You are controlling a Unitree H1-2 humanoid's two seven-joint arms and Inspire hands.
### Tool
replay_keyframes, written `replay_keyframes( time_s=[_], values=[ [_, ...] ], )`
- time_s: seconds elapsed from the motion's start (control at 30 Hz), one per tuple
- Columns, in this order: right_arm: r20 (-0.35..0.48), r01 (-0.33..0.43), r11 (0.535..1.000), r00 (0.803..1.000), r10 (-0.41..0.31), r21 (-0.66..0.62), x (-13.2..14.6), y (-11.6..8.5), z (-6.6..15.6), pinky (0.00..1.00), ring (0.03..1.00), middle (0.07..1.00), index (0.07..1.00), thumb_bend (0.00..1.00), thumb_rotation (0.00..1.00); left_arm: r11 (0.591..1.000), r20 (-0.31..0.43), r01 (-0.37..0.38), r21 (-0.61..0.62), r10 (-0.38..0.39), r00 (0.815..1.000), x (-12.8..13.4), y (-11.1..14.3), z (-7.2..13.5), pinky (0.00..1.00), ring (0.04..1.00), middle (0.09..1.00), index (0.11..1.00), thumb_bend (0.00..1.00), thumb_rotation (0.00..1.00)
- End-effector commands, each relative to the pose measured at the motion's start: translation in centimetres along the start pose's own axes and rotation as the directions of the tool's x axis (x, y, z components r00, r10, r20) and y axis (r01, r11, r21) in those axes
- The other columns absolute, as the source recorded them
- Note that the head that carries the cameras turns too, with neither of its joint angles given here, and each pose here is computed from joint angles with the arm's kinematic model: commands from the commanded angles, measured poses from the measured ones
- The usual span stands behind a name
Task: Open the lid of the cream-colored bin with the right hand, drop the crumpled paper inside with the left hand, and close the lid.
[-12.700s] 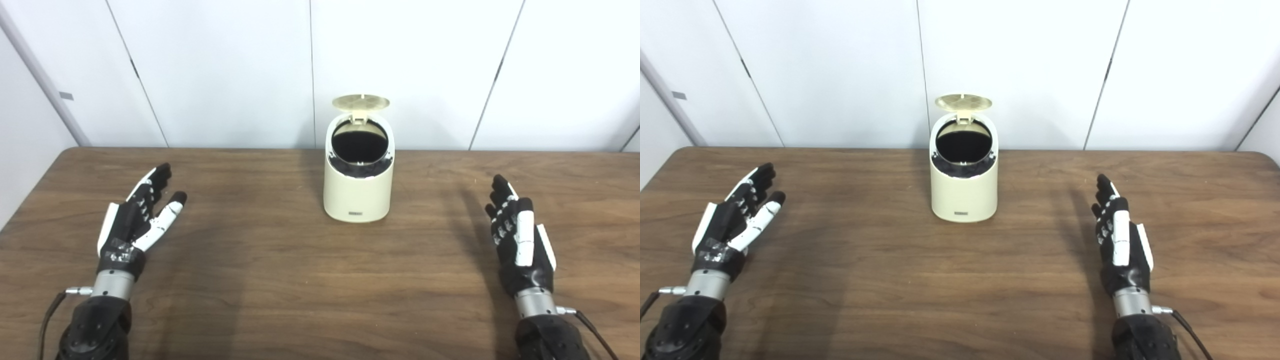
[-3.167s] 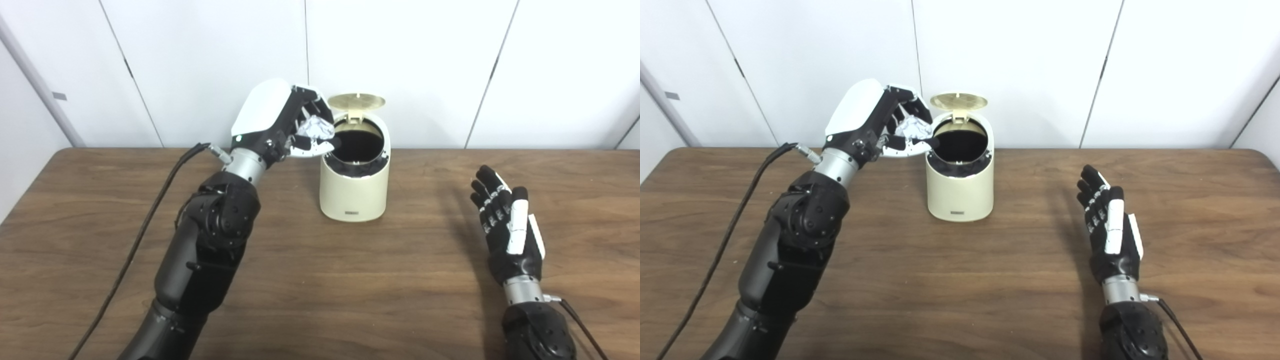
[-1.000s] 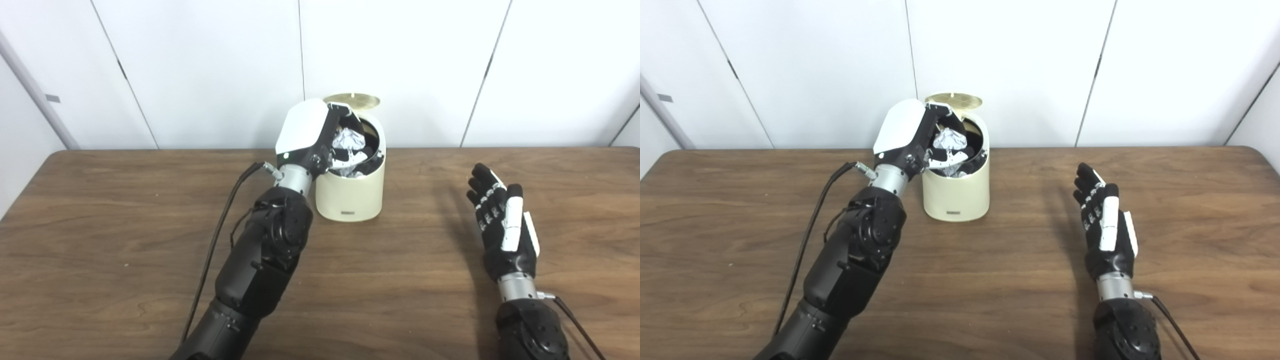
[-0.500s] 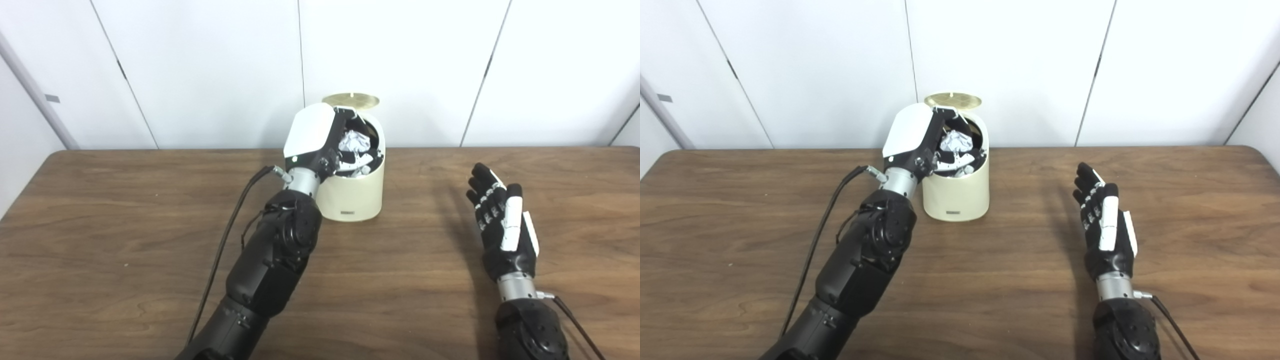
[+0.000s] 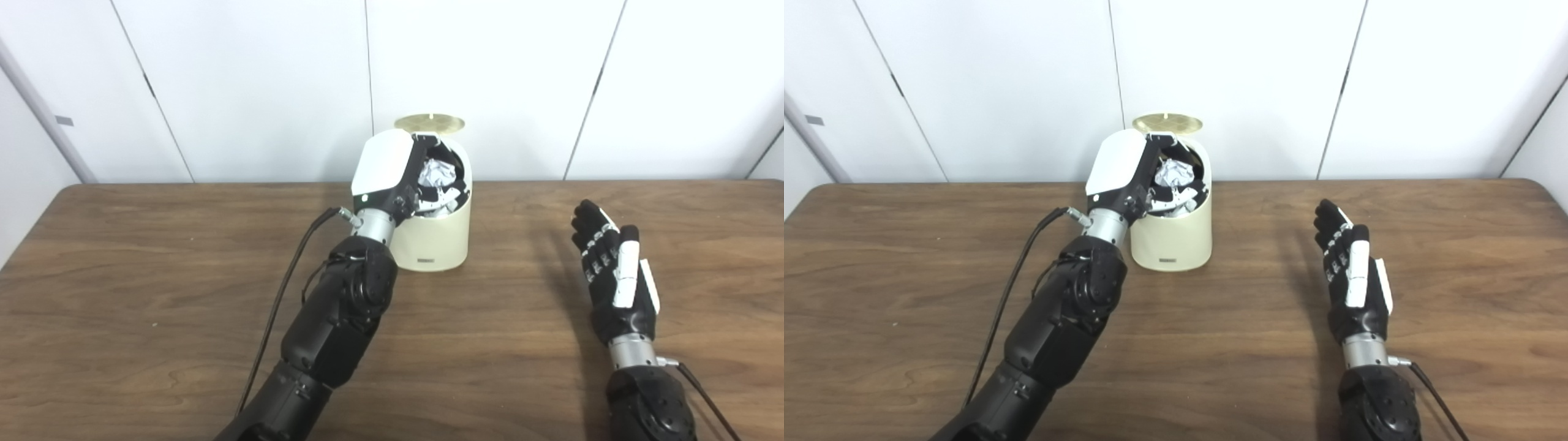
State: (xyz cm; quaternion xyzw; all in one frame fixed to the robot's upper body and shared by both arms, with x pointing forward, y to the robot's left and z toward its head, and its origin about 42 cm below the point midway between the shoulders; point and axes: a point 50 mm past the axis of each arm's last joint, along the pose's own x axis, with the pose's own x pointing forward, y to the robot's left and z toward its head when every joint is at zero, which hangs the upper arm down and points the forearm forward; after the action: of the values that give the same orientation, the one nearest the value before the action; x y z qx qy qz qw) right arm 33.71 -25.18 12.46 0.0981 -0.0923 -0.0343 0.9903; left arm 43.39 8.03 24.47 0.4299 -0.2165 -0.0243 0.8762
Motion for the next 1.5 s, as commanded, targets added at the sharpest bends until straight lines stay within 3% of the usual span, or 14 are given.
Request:
replay_keyframes(
  time_s=[0.0, 0.37, 0.63, 0.67, 0.7, 0.73, 0.9, 0.97, 1.1, 1.13, 1.2, 1.47],
  values=[
    [-0.07, 0.008, 0.999, 0.998, -0.005, 0.037, -1.91, 0.52, -2.37, 0.96, 0.923, 0.882, 0.838, 0.51, 1.0, 0.998, 0.06, -0.063, 0.013, 0.062, 0.996, 1.55, 1.34, 1.14, 0.3, 0.416, 0.552, 0.488, 0.47, 0.0],
    [-0.079, -0.006, 1.0, 0.997, 0.008, 0.026, -1.98, 0.44, -2.41, 0.96, 0.918, 0.865, 0.838, 0.52, 1.0, 0.996, 0.064, -0.08, 0.028, 0.078, 0.995, 1.69, 1.09, 0.44, 0.28, 0.422, 0.576, 0.484, 0.46, 0.0],
    [-0.089, -0.021, 1.0, 0.996, 0.022, 0.015, -2.08, 0.26, -2.34, 0.96, 0.928, 0.876, 0.841, 0.55, 1.0, 0.989, 0.058, -0.081, 0.127, 0.074, 0.996, 1.74, 1.04, 0.26, 0.33, 0.472, 0.564, 0.47, 0.47, 0.0],
    [-0.09, -0.021, 1.0, 0.996, 0.022, 0.014, -2.08, 0.24, -2.33, 0.96, 0.927, 0.876, 0.841, 0.55, 1.0, 0.985, 0.052, -0.079, 0.152, 0.072, 0.996, 1.73, 1.03, 0.28, 0.35, 0.483, 0.559, 0.468, 0.47, 0.0],
    [-0.09, -0.021, 1.0, 0.996, 0.022, 0.013, -2.08, 0.23, -2.33, 0.96, 0.927, 0.876, 0.842, 0.55, 1.0, 0.982, 0.047, -0.077, 0.174, 0.07, 0.996, 1.71, 1.03, 0.29, 0.43, 0.484, 0.549, 0.465, 0.49, 0.0],
    [-0.09, -0.021, 1.0, 0.996, 0.022, 0.012, -2.07, 0.21, -2.34, 0.96, 0.927, 0.876, 0.844, 0.54, 1.0, 0.979, 0.042, -0.074, 0.191, 0.067, 0.997, 1.68, 1.05, 0.33, 0.49, 0.565, 0.55, 0.469, 0.5, 0.0],
    [-0.094, -0.021, 1.0, 0.995, 0.022, 0.008, -2.06, 0.14, -2.35, 0.96, 0.929, 0.879, 0.839, 0.54, 1.0, 0.97, 0.019, -0.053, 0.238, 0.049, 0.999, 1.59, 1.18, 0.43, 0.51, 0.607, 0.532, 0.483, 0.52, 0.0],
    [-0.094, -0.021, 1.0, 0.995, 0.022, 0.006, -2.05, 0.11, -2.36, 0.95, 0.926, 0.878, 0.842, 0.54, 1.0, 0.967, 0.011, -0.046, 0.251, 0.045, 0.999, 1.57, 1.23, 0.47, 0.52, 0.622, 0.637, 0.493, 0.52, 0.04],
    [-0.094, -0.024, 1.0, 0.995, 0.025, 0.007, -2.08, 0.06, -2.36, 0.95, 0.927, 0.877, 0.846, 0.54, 1.0, 0.964, -0.002, -0.034, 0.264, 0.036, 0.999, 1.53, 1.26, 0.58, 0.56, 0.667, 0.691, 0.496, 0.52, 0.06],
    [-0.095, -0.023, 1.0, 0.995, 0.024, 0.008, -2.08, 0.06, -2.35, 0.95, 0.928, 0.878, 0.844, 0.53, 1.0, 0.964, -0.002, -0.033, 0.266, 0.034, 0.999, 1.52, 1.26, 0.59, 0.57, 0.675, 0.699, 0.591, 0.74, 0.03],
    [-0.096, -0.022, 1.0, 0.995, 0.023, 0.008, -2.07, 0.05, -2.34, 0.95, 0.926, 0.876, 0.84, 0.53, 1.0, 0.964, -0.003, -0.03, 0.265, 0.032, 0.999, 1.51, 1.27, 0.62, 0.58, 0.685, 0.707, 0.643, 0.85, 0.02],
    [-0.095, -0.03, 1.0, 0.995, 0.03, 0.0, -2.11, -0.07, -2.31, 0.94, 0.915, 0.864, 0.819, 0.54, 1.0, 0.966, -0.011, -0.025, 0.259, 0.029, 1.0, 1.48, 1.17, 0.65, 0.61, 0.71, 0.724, 0.671, 0.89, 0.02]
  ],
)
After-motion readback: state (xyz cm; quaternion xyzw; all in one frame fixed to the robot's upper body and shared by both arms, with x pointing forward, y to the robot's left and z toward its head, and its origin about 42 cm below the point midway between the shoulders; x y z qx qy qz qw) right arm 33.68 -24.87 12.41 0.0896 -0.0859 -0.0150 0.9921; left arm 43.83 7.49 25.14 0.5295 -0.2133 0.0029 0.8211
